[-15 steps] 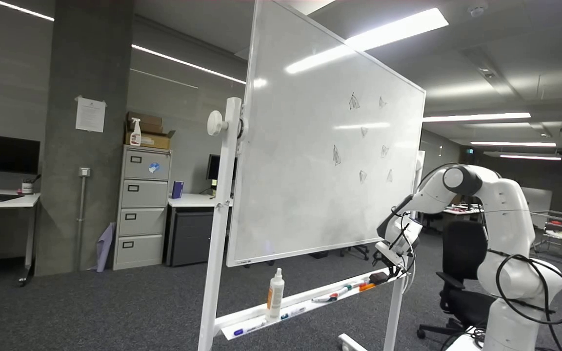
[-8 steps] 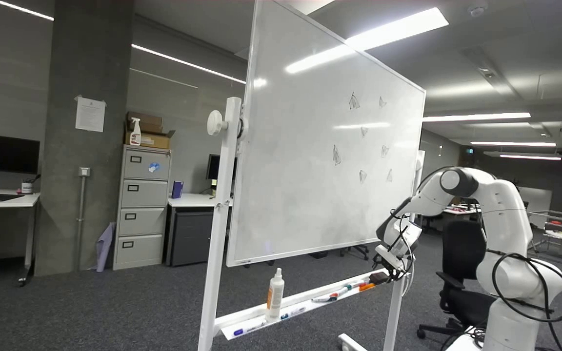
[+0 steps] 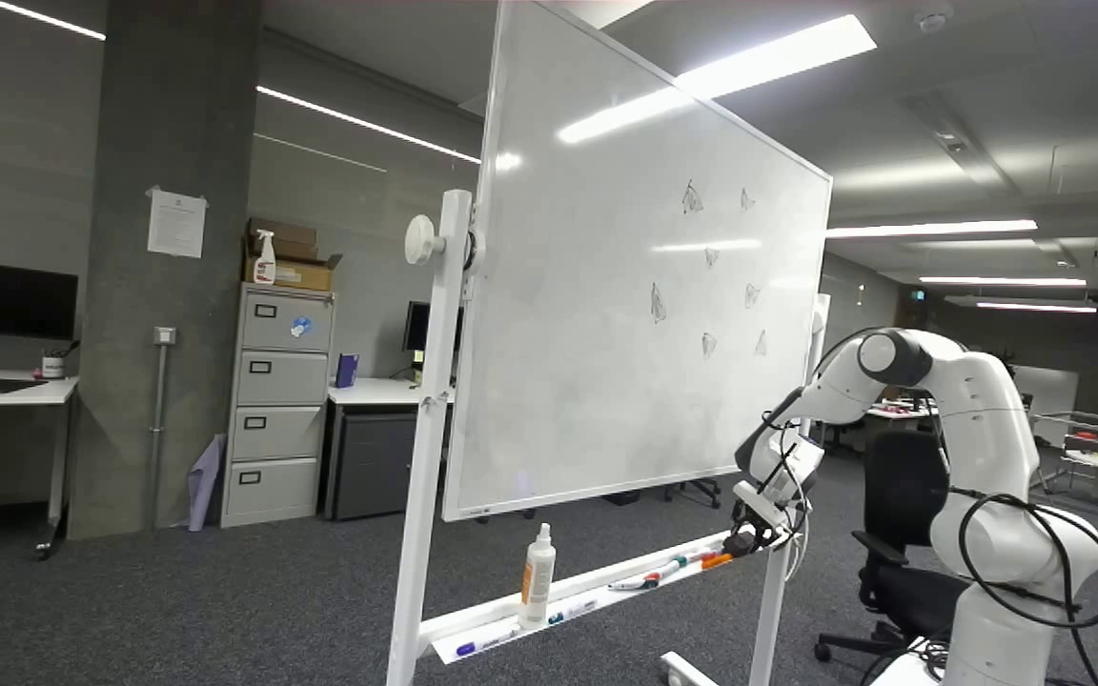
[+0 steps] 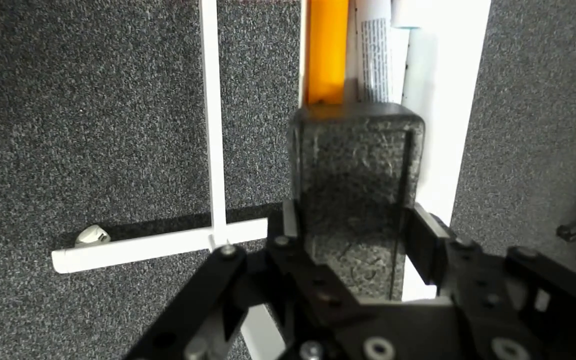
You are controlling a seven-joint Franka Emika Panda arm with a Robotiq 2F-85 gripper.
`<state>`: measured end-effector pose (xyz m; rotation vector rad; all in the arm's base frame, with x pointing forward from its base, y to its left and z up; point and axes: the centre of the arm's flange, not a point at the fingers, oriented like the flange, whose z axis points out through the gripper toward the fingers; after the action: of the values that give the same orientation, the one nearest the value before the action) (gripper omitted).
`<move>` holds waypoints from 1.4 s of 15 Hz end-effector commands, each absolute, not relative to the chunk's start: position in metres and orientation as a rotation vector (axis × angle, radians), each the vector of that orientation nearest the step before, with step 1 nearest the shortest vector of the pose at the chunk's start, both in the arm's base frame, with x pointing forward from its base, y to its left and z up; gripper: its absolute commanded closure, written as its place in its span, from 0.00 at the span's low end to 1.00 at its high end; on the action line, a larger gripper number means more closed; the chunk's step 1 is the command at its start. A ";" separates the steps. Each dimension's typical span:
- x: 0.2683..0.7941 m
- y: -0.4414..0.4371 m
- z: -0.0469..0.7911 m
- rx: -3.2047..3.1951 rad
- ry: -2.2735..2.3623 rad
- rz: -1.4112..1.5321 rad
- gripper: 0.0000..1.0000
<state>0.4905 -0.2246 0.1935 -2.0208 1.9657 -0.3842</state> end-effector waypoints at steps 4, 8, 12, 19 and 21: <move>0.489 -0.230 0.195 -2.020 1.972 -0.424 0.70; 0.482 -0.233 0.212 -2.007 2.031 -0.425 0.70; 0.461 -0.237 0.238 -2.000 2.038 -0.420 0.70; 0.391 -0.224 0.288 -2.116 2.030 -0.300 0.70; 0.368 -0.220 0.305 -2.198 2.019 -0.288 0.70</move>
<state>0.4063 -0.2357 0.2462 -2.1341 2.0302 -0.3047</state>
